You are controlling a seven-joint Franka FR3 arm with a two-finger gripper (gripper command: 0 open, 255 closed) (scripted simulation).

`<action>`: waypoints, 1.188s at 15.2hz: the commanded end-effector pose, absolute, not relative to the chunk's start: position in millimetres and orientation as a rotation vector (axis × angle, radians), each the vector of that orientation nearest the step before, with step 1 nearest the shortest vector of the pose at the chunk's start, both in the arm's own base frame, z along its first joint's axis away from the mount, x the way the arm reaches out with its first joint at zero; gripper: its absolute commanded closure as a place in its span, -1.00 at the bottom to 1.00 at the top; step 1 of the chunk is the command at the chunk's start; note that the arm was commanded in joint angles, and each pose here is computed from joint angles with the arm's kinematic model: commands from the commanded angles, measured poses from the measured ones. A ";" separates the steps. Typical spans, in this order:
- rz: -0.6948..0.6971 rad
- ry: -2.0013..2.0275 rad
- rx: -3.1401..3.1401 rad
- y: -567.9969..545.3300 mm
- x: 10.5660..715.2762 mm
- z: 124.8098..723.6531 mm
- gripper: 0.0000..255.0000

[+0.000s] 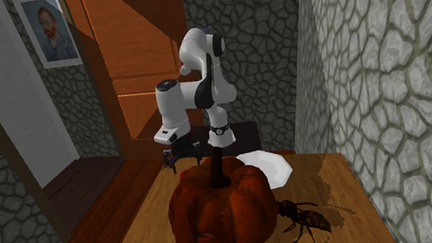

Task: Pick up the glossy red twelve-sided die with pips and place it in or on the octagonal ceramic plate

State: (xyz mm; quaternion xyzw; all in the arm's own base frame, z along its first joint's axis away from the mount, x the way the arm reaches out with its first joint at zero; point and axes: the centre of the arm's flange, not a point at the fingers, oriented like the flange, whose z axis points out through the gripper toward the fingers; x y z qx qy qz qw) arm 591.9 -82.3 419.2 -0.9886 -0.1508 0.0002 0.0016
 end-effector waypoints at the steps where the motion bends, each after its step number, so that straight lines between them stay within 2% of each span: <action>1: -0.002 -0.477 -3.102 -84.7 596.5 408.4 -1.00; 7: -0.002 -0.477 -3.102 -84.6 596.5 378.9 -1.00; 14: -0.002 -0.477 -3.102 -84.7 596.5 379.0 -1.00; 15: -0.002 -0.477 -3.102 -84.7 596.5 379.0 1.00; 18: -0.002 -0.477 -3.102 -84.4 596.5 378.8 1.00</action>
